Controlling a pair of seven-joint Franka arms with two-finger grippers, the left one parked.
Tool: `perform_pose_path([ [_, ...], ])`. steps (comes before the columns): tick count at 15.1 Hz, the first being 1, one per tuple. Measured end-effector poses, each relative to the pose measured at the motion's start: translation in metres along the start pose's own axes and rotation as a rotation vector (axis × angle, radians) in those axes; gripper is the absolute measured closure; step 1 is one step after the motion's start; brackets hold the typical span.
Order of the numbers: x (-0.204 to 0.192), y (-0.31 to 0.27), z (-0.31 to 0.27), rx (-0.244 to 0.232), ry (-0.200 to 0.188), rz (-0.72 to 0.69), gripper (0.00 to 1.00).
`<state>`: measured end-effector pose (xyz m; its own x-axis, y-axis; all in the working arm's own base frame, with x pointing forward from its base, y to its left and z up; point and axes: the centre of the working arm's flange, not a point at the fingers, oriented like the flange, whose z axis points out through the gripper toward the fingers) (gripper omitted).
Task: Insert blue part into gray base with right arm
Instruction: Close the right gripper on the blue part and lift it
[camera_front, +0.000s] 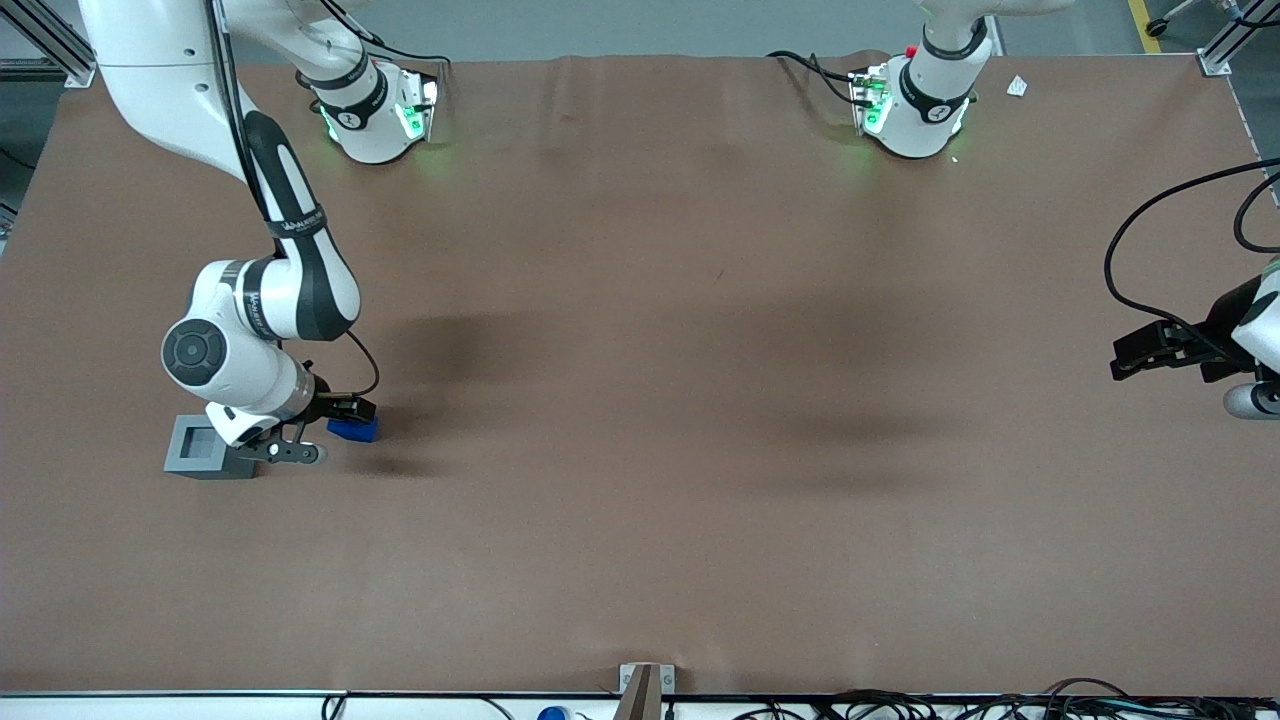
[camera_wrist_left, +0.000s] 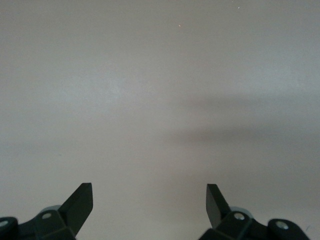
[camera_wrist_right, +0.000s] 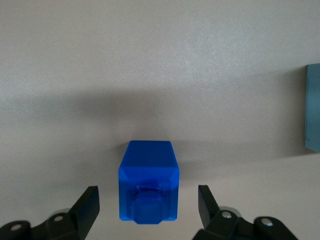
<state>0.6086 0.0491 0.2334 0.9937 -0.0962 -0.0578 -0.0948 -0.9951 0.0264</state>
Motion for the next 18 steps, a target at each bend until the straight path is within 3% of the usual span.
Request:
perform_pose_path([
  [9, -0.0006, 0.0036, 0.0082, -0.004, 0.011, 0.009, 0.47],
  [18, -0.0001, 0.0056, 0.0071, -0.004, 0.01, 0.015, 0.49],
])
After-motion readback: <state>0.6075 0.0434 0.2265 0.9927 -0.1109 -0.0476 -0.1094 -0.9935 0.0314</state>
